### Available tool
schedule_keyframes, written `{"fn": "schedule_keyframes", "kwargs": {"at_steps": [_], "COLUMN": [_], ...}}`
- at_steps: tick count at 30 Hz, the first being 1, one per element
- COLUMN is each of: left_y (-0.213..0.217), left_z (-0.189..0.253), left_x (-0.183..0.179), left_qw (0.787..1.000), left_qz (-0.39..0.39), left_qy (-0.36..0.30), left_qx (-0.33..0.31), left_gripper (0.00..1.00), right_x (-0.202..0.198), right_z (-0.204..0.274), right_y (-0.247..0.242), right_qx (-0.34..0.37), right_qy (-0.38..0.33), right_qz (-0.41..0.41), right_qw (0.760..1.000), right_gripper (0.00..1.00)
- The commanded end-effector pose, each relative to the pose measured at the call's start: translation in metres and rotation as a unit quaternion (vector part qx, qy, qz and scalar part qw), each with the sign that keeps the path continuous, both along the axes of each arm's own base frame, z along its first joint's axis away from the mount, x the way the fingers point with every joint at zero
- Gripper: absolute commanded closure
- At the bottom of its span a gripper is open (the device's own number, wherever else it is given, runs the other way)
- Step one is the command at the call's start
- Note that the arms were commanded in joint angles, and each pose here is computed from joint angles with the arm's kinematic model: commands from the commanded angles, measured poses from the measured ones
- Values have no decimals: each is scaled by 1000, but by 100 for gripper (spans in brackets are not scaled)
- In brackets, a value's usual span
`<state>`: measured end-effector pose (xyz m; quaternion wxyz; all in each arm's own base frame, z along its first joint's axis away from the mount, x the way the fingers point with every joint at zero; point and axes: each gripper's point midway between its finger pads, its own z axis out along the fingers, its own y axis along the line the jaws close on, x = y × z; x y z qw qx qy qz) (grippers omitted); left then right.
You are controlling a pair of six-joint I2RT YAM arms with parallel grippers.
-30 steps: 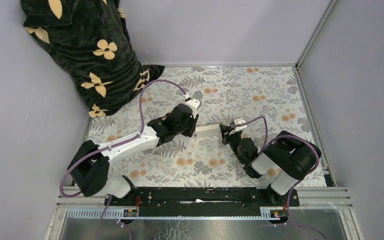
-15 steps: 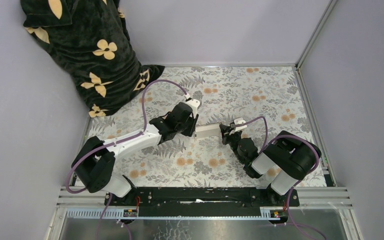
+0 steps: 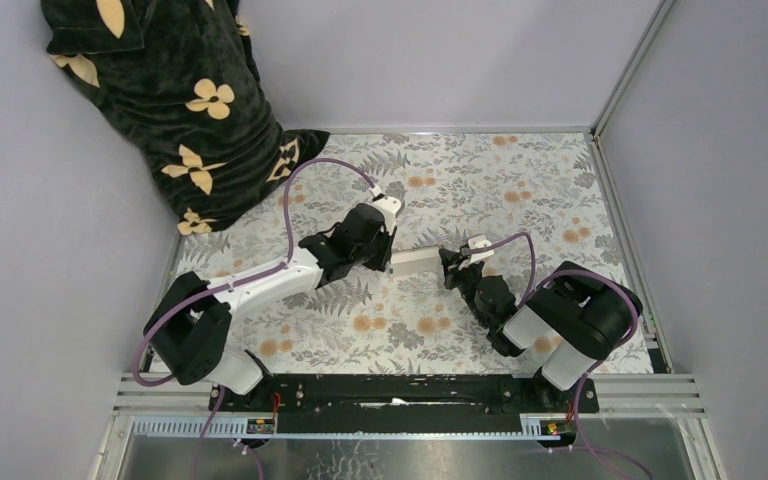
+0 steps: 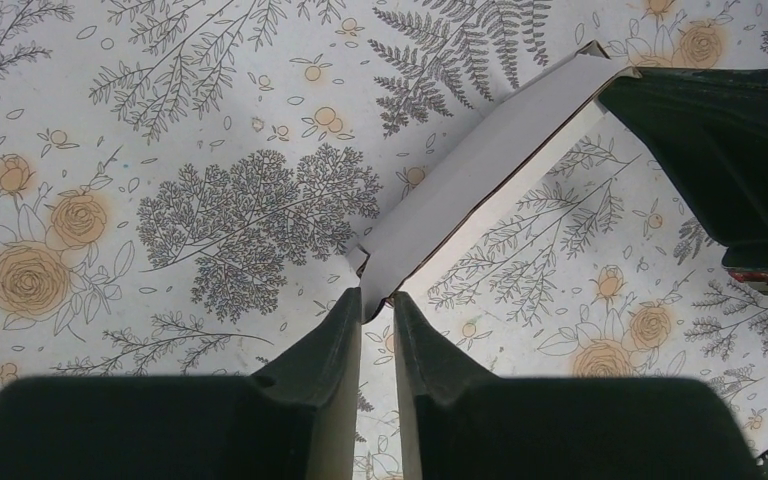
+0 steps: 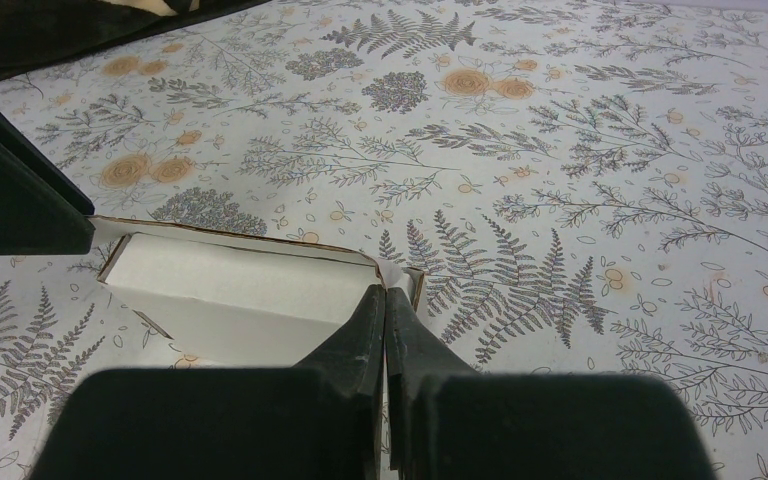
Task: Fold the paper box
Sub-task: Close the paper box at the center of the board.
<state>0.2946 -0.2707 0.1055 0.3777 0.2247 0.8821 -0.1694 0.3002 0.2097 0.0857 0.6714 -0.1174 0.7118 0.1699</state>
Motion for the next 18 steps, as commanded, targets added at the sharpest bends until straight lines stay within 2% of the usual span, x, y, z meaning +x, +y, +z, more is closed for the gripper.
{"fn": "schedule_keyframes", "kwargs": {"at_steps": [1, 10, 18], "left_y": [-6, -3, -6], "left_z": [4, 0, 6], "left_x": [6, 7, 11], "left_qw": [1000, 1000, 1000], "left_qz": [-9, -4, 4], "left_qy": [-17, -13, -8], "left_qx": [-15, -7, -8], "left_gripper": [78, 87, 88], "right_x": [-9, -9, -9], "right_z": [-37, -37, -38], "right_y": [-7, -7, -6], "right_qx": [-51, -51, -51], "right_qy": [51, 51, 54], "right_qz": [-2, -2, 0], "right_qw": [997, 997, 997], "right_gripper": [100, 100, 100]}}
